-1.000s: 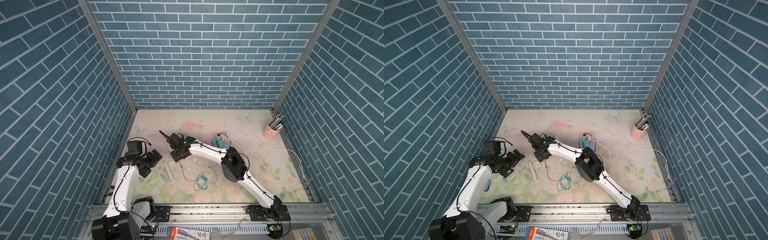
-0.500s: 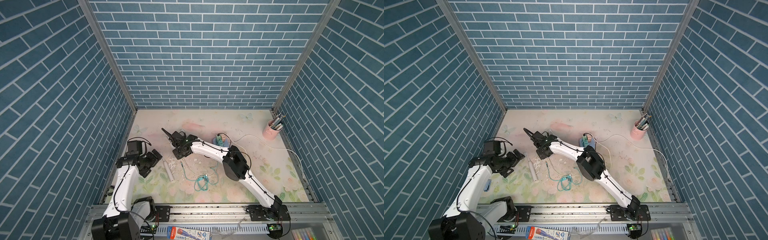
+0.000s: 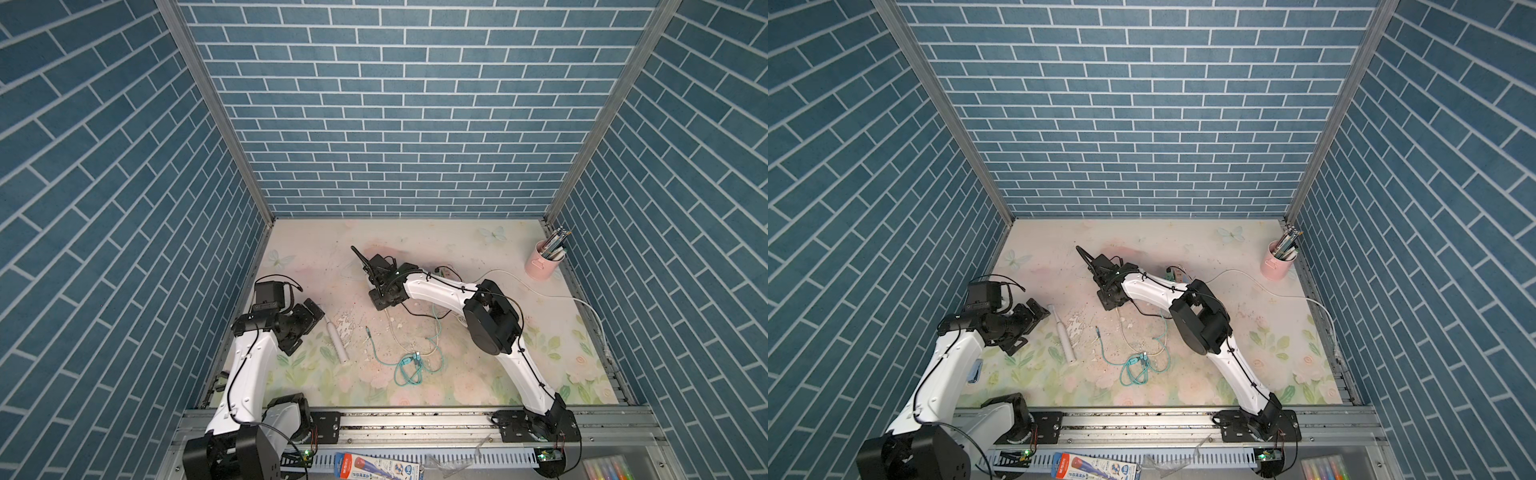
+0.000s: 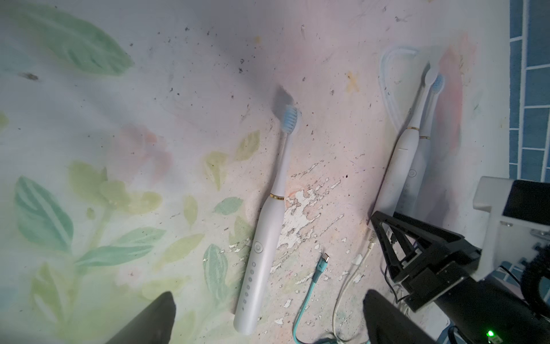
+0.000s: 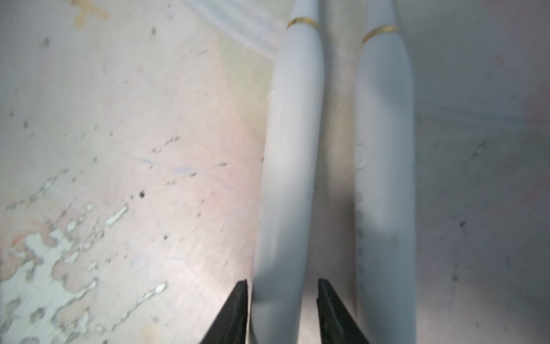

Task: Charge the electric toothbrush
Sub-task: Move the electric toothbrush to the center of the board, then pick up the charging cable from the center of the board, then pick up the electric toothbrush from the center of the board.

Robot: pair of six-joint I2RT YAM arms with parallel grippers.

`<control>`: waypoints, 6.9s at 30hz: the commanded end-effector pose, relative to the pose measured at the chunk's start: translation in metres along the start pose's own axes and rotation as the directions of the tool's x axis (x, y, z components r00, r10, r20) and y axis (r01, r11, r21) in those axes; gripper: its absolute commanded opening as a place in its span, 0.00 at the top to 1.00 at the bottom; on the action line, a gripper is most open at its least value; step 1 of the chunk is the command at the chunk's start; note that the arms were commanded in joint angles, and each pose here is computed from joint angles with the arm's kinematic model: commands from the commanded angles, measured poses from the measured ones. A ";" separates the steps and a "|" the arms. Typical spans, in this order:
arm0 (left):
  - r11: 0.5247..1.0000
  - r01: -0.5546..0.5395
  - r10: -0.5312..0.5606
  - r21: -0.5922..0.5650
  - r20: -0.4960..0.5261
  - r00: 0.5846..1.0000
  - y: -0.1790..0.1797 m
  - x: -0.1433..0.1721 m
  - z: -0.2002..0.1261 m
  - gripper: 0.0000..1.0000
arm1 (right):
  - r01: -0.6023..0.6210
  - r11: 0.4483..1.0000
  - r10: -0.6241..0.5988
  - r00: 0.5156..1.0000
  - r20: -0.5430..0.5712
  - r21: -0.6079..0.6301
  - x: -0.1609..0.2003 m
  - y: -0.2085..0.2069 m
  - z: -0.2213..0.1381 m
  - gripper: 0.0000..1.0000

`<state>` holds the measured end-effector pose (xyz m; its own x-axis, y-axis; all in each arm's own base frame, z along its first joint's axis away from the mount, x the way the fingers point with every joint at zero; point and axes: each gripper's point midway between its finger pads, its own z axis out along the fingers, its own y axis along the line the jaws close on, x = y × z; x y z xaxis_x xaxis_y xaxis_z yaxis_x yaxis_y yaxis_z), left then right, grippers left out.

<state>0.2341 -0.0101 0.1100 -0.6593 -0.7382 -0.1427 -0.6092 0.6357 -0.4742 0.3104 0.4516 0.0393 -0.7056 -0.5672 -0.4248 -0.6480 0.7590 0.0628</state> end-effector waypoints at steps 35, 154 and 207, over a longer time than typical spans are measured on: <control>1.000 0.014 -0.014 -0.026 0.003 1.000 0.008 0.000 0.002 0.00 | 0.021 0.999 -0.025 0.997 -0.074 -0.048 0.078 0.072 0.004 0.72; 0.993 0.006 -0.018 -0.117 -0.102 0.995 0.004 0.062 0.056 1.00 | 0.225 0.901 -0.184 0.973 0.142 -0.371 0.130 0.144 -0.086 1.00; 0.978 0.024 -0.015 -0.209 0.045 0.999 0.035 0.036 0.040 1.00 | 0.268 0.940 -0.265 0.963 0.045 -0.211 0.141 0.138 -0.022 1.00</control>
<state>0.2122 -0.0267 0.0572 -0.6225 -0.7627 -0.1754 -0.7021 0.6433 -0.3055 0.1154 0.4839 0.0242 -0.4964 -0.6996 -0.5140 -0.8593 0.4800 0.1765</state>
